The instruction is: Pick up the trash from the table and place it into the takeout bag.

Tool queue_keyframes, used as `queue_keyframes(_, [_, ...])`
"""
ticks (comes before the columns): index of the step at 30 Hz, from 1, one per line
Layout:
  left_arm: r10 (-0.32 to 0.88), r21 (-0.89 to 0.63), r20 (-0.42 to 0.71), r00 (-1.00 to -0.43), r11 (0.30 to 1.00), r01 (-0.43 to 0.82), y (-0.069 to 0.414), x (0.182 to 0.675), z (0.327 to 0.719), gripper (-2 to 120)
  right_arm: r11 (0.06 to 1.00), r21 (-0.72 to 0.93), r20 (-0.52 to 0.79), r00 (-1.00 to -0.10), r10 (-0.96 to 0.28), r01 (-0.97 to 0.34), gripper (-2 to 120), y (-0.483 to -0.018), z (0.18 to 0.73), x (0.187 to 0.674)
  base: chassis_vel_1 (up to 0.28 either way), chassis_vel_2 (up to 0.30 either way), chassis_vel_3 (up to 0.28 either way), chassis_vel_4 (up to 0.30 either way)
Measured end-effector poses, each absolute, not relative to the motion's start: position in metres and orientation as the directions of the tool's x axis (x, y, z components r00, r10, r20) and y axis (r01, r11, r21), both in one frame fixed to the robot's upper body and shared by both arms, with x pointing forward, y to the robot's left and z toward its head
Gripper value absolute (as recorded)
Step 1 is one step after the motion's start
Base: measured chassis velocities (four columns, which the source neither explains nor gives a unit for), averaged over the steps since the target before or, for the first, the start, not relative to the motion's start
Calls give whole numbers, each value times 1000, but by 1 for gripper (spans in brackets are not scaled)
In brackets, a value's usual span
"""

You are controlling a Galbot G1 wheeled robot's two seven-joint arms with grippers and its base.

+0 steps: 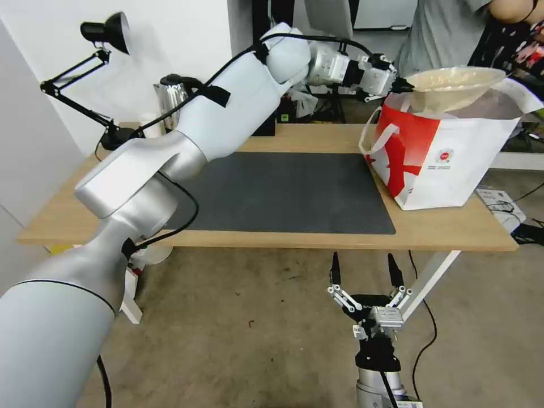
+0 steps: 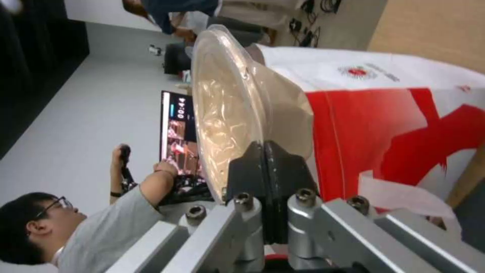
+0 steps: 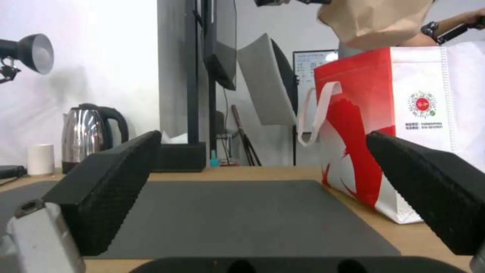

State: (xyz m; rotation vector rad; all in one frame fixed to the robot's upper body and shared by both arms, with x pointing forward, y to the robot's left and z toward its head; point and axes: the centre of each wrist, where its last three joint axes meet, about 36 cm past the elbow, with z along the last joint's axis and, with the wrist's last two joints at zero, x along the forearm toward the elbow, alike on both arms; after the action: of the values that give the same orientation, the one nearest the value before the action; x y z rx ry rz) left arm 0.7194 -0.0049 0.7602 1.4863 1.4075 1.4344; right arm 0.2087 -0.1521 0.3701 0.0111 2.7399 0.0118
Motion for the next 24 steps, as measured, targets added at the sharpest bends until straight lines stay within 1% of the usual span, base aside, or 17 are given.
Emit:
queue_keyframes(5, [941,934,289,-176,-237,268,-3,727,747,0,1000,10,-391,-920,10,6,100,-152,370,209,0,0,0,0])
queue_keyframes(13, [935,931,299,-189,-243,271,-1,730,740,0,1000,10,-391,-920,9,6,100,-152,370,209,0,0,0,0])
queue_keyframes(14, [934,931,301,-192,-244,273,0,731,739,2,1000,10,-391,-920,9,6,100,-152,370,209,0,0,0,0])
queue_keyframes(15, [932,930,303,-197,-244,276,2,732,737,9,1000,10,-391,-920,10,6,100,-152,370,209,0,0,0,0])
queue_keyframes(17, [932,929,304,-199,-244,278,2,733,736,10,1000,10,-391,-920,9,6,100,-152,370,209,0,0,0,0])
queue_keyframes(18, [931,928,304,-200,-242,282,3,734,733,17,1000,10,-391,-920,10,6,100,-152,370,209,0,0,0,0])
queue_keyframes(19, [931,927,305,-199,-244,284,3,734,730,21,1000,10,-391,-920,10,6,100,-152,370,209,0,0,0,0])
queue_keyframes(20, [931,927,305,-199,-244,284,3,734,730,21,1000,10,-391,-920,10,6,100,-152,370,209,0,0,0,0])
queue_keyframes(22, [930,926,309,-199,-246,286,1,734,727,31,1000,10,-391,-920,9,6,100,-152,370,209,0,0,0,0])
queue_keyframes(24, [930,926,309,-199,-247,286,1,734,727,33,1000,10,-391,-920,10,6,100,-152,370,209,0,0,0,0])
